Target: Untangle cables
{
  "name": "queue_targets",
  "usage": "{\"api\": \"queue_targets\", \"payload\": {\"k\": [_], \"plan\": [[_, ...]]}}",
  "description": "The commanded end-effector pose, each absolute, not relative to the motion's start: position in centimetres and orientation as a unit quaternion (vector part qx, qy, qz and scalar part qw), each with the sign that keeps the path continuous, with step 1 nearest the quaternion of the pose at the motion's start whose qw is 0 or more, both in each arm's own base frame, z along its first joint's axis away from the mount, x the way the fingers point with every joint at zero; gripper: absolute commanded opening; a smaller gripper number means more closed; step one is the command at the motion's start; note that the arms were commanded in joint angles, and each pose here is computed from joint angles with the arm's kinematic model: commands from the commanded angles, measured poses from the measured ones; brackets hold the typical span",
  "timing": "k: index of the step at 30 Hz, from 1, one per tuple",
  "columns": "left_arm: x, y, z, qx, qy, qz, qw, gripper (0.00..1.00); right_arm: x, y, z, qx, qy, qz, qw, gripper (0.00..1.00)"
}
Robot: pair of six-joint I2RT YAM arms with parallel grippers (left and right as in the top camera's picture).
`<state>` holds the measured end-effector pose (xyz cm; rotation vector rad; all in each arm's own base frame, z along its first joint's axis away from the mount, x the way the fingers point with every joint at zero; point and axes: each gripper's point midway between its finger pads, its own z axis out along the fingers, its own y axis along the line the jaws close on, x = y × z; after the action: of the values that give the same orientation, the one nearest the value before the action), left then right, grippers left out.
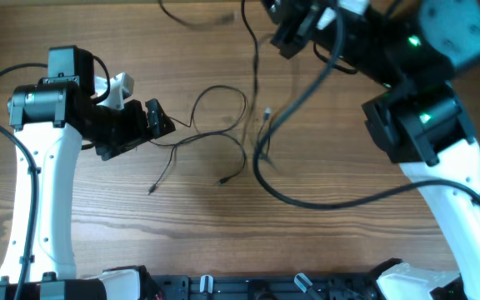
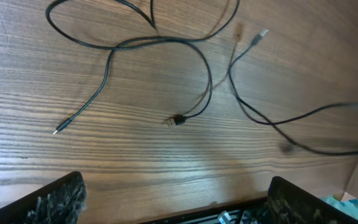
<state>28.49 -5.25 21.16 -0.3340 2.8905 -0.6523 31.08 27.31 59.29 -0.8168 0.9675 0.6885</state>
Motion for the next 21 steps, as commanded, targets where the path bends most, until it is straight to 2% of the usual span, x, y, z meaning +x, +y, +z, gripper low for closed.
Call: {"api": "queue_targets", "payload": {"k": [1,3,4,7,9,10,12,14,15,16,17,19,21], "plan": [[28.6,-5.7,21.3,-0.095,0.966,-0.228,0.082,0.96,34.5,24.9,57.3,-0.286,0.548,0.268,0.739,0.04],[28.6,-5.7,21.3,-0.095,0.966,-0.228,0.082,0.97,37.8,22.4,54.7,-0.214,0.619,0.198,0.729,0.04],[28.6,-5.7,21.3,-0.095,0.966,-0.228,0.082,0.97,38.7,21.1,55.0,-0.178,0.625,0.170,0.741,0.04],[28.5,-5.7,21.3,-0.095,0.966,-0.228,0.079,0.97,37.2,19.7,61.6,-0.109,0.524,0.224,0.814,0.04],[28.4,-5.7,21.2,-0.096,0.966,-0.228,0.077,0.98,34.0,18.5,66.8,-0.068,0.420,0.310,0.850,0.04],[28.3,-5.7,21.2,-0.097,0.966,-0.228,0.074,0.98,33.4,19.0,67.2,-0.083,0.409,0.325,0.849,0.04],[28.3,-5.7,21.2,-0.096,0.966,-0.228,0.075,0.98,35.2,20.4,64.0,-0.102,0.478,0.315,0.814,0.04],[28.3,-5.7,21.2,-0.097,0.966,-0.228,0.074,0.99,38.3,21.1,57.0,-0.116,0.606,0.257,0.744,0.04],[28.2,-5.7,21.2,-0.097,0.966,-0.228,0.074,0.99,39.9,20.2,52.2,-0.104,0.681,0.201,0.697,0.04],[28.3,-5.7,21.2,-0.097,0.966,-0.228,0.074,0.99,40.6,19.2,49.6,-0.086,0.719,0.165,0.669,0.04],[28.3,-5.7,21.2,-0.096,0.966,-0.228,0.075,0.99,41.1,17.2,45.6,-0.061,0.774,0.099,0.622,0.04],[28.3,-5.7,21.2,-0.096,0.966,-0.228,0.075,0.99,40.6,13.5,40.4,-0.033,0.834,-0.016,0.551,0.04],[28.3,-5.7,21.2,-0.097,0.966,-0.228,0.075,0.99,39.3,7.6,38.0,0.044,0.846,-0.170,0.504,0.04]]}}
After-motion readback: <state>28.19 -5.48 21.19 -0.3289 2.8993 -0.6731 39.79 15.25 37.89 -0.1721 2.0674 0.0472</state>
